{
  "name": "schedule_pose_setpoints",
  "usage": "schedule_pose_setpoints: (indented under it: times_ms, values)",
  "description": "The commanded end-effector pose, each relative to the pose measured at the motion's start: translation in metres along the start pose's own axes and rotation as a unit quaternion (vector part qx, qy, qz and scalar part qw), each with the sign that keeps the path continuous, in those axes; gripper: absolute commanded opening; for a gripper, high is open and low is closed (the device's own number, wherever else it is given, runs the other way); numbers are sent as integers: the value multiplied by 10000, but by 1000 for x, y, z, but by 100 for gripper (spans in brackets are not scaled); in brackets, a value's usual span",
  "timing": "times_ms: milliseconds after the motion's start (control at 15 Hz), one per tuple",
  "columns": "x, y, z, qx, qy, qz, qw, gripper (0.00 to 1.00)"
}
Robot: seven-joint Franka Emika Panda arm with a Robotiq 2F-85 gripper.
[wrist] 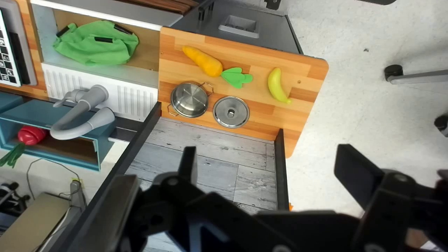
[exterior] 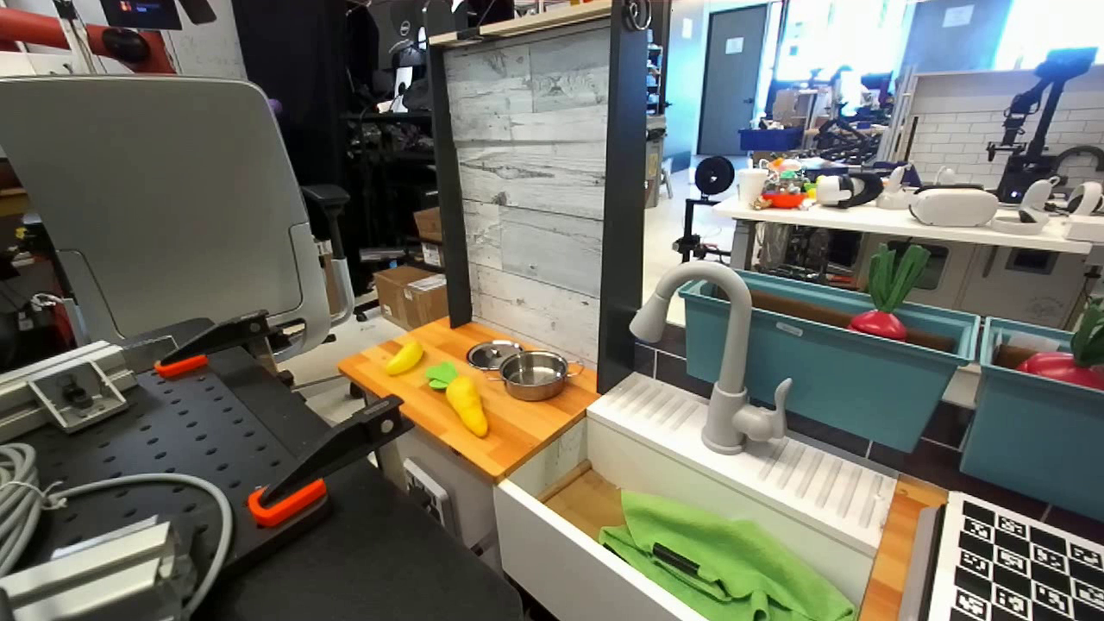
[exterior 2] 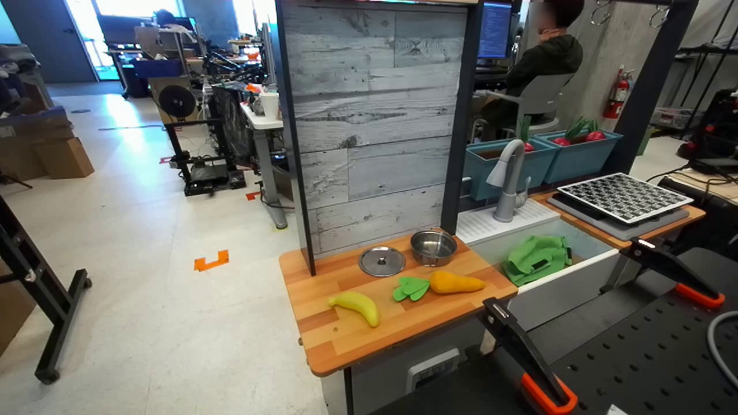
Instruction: Pick up the carrot plush toy to the left of the counter
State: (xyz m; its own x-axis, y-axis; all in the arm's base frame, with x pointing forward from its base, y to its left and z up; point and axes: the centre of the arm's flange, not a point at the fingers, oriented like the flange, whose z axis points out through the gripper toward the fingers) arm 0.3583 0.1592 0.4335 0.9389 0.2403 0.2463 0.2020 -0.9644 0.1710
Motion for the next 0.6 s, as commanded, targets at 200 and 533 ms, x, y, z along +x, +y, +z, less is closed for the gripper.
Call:
schedule_pose_setpoints:
  times_ms: [200, 533]
  values:
    - [0, 22, 17, 11, -44, -46, 10000, 100]
    - [9, 44, 43, -89, -160, -137, 9997, 100]
